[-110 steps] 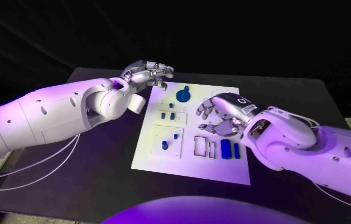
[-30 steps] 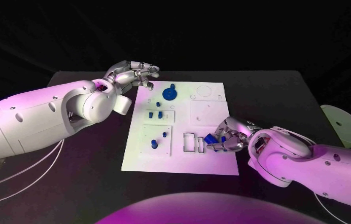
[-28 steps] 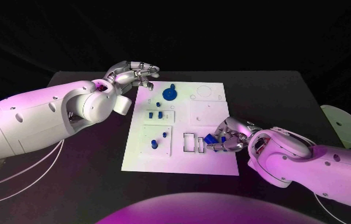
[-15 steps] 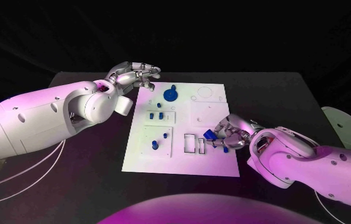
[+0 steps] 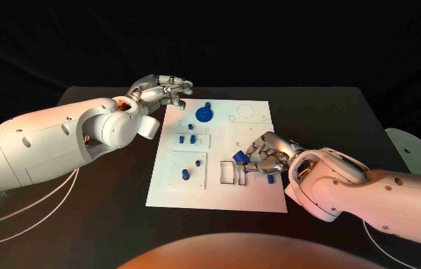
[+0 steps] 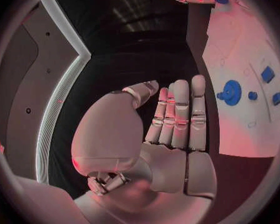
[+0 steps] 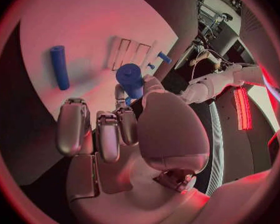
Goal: Assemble the parts on the task board
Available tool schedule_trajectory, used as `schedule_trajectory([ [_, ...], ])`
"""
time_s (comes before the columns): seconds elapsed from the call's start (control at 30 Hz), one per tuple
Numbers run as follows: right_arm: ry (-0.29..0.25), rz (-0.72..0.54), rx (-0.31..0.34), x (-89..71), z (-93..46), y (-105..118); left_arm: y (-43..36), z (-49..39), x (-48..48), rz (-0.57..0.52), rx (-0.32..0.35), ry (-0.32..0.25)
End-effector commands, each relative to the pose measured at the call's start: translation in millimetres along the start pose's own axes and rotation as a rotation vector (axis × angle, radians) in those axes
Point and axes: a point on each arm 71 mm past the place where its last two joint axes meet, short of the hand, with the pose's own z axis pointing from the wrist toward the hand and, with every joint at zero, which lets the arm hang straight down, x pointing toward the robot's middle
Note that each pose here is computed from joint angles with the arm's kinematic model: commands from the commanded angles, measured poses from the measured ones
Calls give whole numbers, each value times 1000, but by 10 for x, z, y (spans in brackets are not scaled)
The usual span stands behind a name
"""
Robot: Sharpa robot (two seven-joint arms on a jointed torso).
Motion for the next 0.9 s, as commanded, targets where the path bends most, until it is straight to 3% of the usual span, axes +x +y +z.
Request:
schedule_trajectory([
  [0.03, 42, 11, 2, 66, 25, 35, -11, 10, 32, -5, 8, 12],
  [0.33, 114, -7, 23, 210, 74, 66, -12, 5, 36, -5, 6, 13],
  [0.9, 152, -26, 11, 290, 98, 146, -8, 3, 26, -5, 2, 16],
])
